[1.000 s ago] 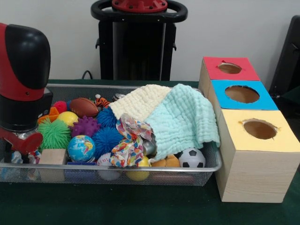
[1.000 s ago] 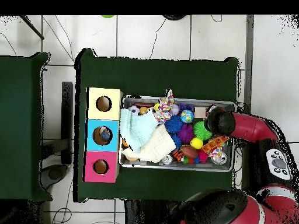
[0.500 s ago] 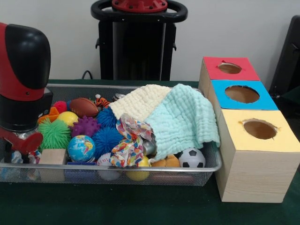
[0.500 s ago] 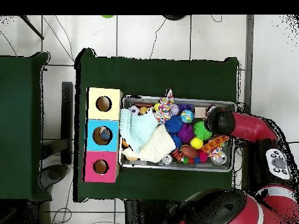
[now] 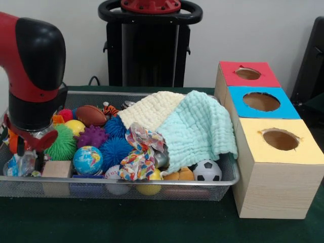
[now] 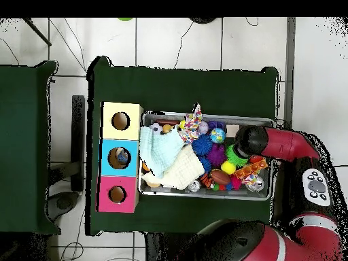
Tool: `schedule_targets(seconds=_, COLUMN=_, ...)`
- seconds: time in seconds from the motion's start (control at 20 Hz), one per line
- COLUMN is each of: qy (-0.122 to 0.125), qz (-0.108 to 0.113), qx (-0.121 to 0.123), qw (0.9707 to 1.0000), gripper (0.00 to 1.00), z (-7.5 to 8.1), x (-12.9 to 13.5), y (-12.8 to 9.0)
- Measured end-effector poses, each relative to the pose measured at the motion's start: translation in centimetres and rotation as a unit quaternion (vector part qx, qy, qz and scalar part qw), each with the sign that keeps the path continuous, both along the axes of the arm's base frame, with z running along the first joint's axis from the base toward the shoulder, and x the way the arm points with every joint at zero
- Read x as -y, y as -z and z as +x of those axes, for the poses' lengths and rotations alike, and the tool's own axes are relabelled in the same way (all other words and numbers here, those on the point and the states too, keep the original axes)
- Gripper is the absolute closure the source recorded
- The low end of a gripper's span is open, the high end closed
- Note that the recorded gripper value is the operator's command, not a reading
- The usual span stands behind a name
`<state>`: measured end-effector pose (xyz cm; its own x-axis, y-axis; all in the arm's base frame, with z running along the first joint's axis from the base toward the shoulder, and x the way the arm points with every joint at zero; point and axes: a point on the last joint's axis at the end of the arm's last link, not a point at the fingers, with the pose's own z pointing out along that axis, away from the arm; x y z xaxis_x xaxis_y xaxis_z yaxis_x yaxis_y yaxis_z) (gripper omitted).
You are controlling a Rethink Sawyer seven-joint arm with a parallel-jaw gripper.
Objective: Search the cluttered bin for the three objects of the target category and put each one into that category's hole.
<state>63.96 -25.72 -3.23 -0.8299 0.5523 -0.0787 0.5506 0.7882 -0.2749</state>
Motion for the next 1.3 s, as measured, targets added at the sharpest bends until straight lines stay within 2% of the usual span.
schedule_targets(seconds=0.25, qy=0.005, qz=-0.009, qx=-0.033, qw=0.9994, gripper=0.0, z=-0.4, x=-0.2, y=-1.9)
schedule_targets(seconds=0.65, qy=0.01, qz=-0.024, qx=-0.035, qw=0.999, gripper=0.0, z=-1.1, x=1.2, y=-3.3)
schedule_targets(seconds=0.95, qy=0.012, qz=-0.022, qx=-0.036, qw=0.999, gripper=0.0, z=-1.5, x=1.3, y=-3.1)
schedule_targets(seconds=1.05, qy=0.013, qz=-0.017, qx=-0.017, qw=0.9996, gripper=0.0, z=-1.7, x=1.8, y=-2.6)
schedule_targets(seconds=1.15, qy=0.016, qz=-0.009, qx=0.019, qw=0.9997, gripper=0.0, z=-1.7, x=2.8, y=-1.9)
schedule_targets(seconds=1.3, qy=0.02, qz=0.0, qx=0.068, qw=0.9975, gripper=0.0, z=-2.0, x=4.0, y=-1.0)
